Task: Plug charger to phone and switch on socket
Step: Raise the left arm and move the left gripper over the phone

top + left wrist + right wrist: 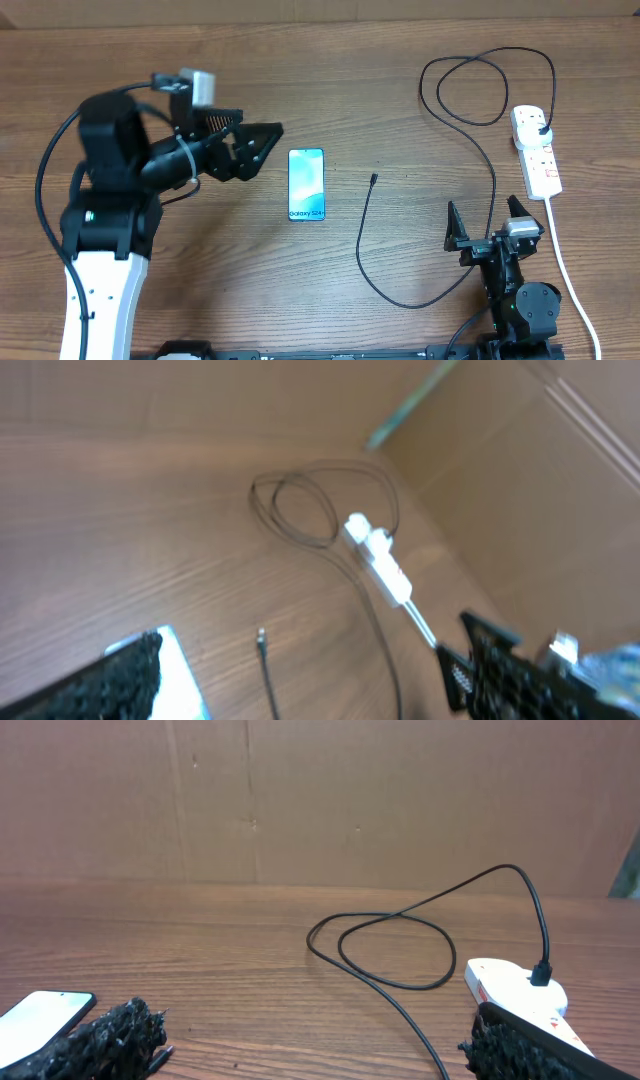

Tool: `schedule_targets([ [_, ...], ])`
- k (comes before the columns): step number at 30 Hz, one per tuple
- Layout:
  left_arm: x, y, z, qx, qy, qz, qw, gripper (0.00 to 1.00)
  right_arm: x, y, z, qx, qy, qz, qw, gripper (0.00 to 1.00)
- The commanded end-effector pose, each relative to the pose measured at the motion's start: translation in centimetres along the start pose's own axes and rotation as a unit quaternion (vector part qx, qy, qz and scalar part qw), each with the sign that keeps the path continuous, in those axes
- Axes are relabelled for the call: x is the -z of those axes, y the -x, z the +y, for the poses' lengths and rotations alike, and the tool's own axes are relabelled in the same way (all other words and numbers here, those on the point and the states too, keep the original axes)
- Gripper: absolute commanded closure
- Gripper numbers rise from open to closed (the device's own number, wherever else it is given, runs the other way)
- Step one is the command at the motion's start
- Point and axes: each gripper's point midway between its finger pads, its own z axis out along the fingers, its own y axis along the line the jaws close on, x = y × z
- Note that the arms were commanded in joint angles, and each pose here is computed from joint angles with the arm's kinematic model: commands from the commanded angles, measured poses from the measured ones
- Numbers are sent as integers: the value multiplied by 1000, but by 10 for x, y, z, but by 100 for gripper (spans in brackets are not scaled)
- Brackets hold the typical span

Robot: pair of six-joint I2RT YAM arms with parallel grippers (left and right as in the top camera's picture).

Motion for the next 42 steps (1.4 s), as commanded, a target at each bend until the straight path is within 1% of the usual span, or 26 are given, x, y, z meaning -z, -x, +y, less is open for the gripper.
schedule_targets([
  [1,-6,17,4,-43,91,11,995,0,0,-2,-2,1,-4,-1,1000,0],
  [2,-9,16,8,-40,125,27,991,0,0,-2,-2,1,-4,-1,1000,0],
  [6,-19,7,16,-32,220,105,969,0,0,-2,-2,1,-4,-1,1000,0],
  [9,-30,-5,21,-21,258,182,949,0,0,-2,-2,1,-4,-1,1000,0],
  [10,-36,-13,22,-14,267,220,938,0,0,-2,-2,1,-4,-1,1000,0],
  [13,-53,-26,24,-5,266,274,924,0,0,-2,-2,1,-4,-1,1000,0],
  [14,-60,-30,24,-1,259,285,923,0,0,-2,-2,1,-4,-1,1000,0],
  [18,-84,-51,7,47,187,325,926,0,0,-2,-2,1,-4,-1,1000,0],
  [19,-89,-55,3,57,168,334,926,0,0,-2,-2,1,-4,-1,1000,0],
  [21,-96,-55,2,62,156,333,928,0,0,-2,-2,1,-4,-1,1000,0],
  [26,-97,-54,2,107,172,323,924,0,0,-2,-2,1,-4,-1,1000,0],
  [28,-98,-57,0,107,177,326,923,0,0,-2,-2,1,-4,-1,1000,0],
  [30,-96,-60,4,120,204,324,916,0,0,-2,-2,1,-4,-1,1000,0],
  [34,-98,-71,20,123,274,327,896,0,0,-2,-2,1,-4,-1,1000,0],
  [36,-101,-79,24,122,286,341,887,0,0,-2,-2,1,-4,-1,1000,0],
  [39,-104,-97,45,127,338,367,857,0,0,-2,-2,1,-4,-1,1000,0],
  [42,-109,-112,58,134,355,392,838,0,0,-2,-2,1,-4,-1,1000,0],
])
